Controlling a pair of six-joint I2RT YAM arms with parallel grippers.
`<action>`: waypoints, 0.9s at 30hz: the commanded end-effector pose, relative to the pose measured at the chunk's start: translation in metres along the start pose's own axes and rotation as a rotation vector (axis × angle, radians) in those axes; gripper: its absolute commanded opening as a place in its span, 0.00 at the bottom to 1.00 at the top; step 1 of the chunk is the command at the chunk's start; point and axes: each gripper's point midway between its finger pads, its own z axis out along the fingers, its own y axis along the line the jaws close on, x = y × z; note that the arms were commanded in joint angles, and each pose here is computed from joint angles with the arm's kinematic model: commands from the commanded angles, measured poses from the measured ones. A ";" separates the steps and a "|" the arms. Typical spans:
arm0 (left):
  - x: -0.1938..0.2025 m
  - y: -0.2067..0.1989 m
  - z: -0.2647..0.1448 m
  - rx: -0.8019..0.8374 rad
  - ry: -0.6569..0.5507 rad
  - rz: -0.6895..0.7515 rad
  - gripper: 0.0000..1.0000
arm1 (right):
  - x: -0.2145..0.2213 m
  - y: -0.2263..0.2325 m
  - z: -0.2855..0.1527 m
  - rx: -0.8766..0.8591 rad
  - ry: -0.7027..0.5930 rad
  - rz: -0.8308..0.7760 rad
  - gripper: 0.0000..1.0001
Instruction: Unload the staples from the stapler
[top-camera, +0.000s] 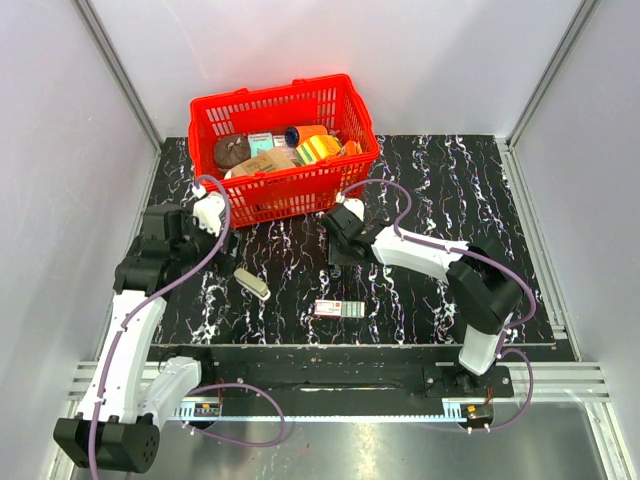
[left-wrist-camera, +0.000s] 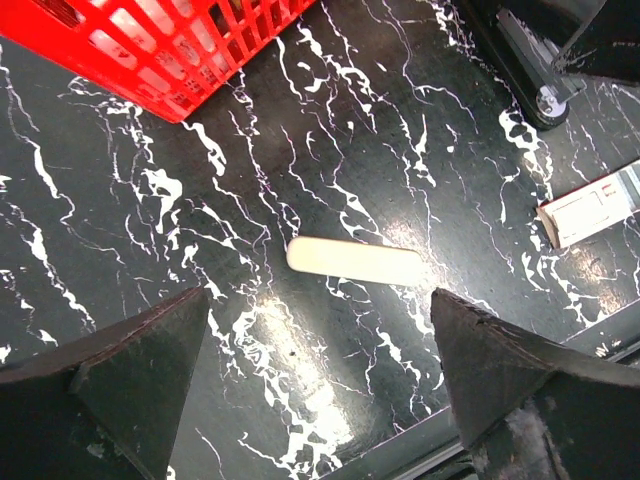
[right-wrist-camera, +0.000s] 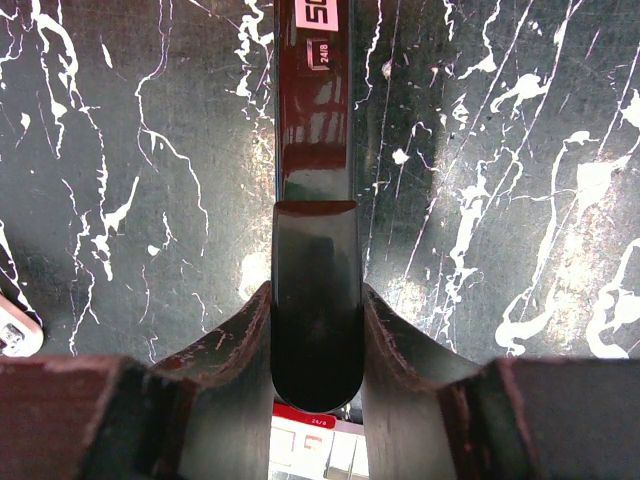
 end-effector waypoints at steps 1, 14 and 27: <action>-0.029 0.006 -0.016 -0.054 -0.079 -0.002 0.99 | -0.016 0.000 -0.012 0.018 -0.063 0.007 0.00; -0.031 0.006 -0.009 -0.052 -0.070 -0.001 0.99 | -0.023 0.019 -0.021 -0.056 -0.045 0.012 0.00; -0.041 -0.017 0.051 -0.006 -0.085 -0.020 0.98 | -0.042 0.052 -0.058 -0.247 -0.081 0.031 0.00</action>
